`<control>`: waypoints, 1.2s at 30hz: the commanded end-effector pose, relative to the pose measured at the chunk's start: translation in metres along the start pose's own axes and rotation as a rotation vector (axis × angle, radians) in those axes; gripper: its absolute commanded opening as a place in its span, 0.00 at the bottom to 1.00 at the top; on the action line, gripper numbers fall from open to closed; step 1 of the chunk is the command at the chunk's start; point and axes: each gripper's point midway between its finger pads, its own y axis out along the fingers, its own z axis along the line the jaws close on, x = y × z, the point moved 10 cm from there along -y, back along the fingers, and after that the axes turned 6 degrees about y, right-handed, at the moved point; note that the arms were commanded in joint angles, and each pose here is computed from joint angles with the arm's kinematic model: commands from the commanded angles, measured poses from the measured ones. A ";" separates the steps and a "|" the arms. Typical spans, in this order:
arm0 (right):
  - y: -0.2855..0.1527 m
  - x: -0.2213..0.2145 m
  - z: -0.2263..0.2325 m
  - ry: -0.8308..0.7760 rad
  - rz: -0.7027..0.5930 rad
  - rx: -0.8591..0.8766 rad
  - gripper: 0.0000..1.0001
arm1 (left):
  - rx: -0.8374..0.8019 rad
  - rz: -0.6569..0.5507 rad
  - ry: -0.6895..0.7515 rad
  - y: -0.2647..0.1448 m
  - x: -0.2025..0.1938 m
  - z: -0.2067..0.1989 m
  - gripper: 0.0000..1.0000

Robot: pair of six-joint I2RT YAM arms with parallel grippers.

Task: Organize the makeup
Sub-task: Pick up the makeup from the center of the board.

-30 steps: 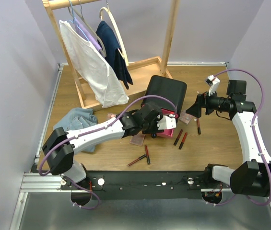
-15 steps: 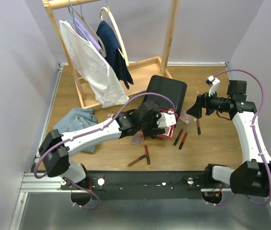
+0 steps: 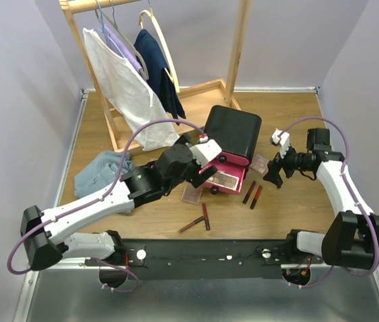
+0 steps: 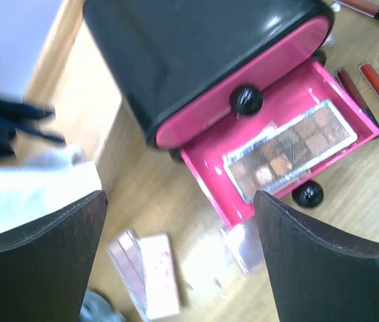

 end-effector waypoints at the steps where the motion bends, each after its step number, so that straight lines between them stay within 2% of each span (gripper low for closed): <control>1: 0.012 -0.007 -0.022 -0.313 -0.050 -0.100 1.00 | 0.108 -0.014 -0.250 -0.022 -0.017 -0.001 0.99; 8: 0.040 -0.029 -0.042 -0.231 0.031 -0.075 1.00 | 0.189 -0.004 -0.399 -0.048 -0.053 -0.004 0.99; 16: 0.059 -0.039 -0.056 -0.151 0.096 -0.082 1.00 | 0.243 -0.018 -0.481 -0.068 -0.074 -0.003 0.99; 26: 0.089 -0.036 -0.058 -0.119 0.159 -0.110 1.00 | 0.265 -0.006 -0.501 -0.072 -0.082 -0.004 0.99; 30: 0.092 -0.032 -0.063 -0.092 0.163 -0.145 1.00 | 0.274 -0.002 -0.508 -0.073 -0.083 -0.003 0.99; 36: 0.092 -0.029 -0.064 -0.134 0.150 -0.133 1.00 | 0.285 -0.011 -0.521 -0.076 -0.085 -0.003 0.99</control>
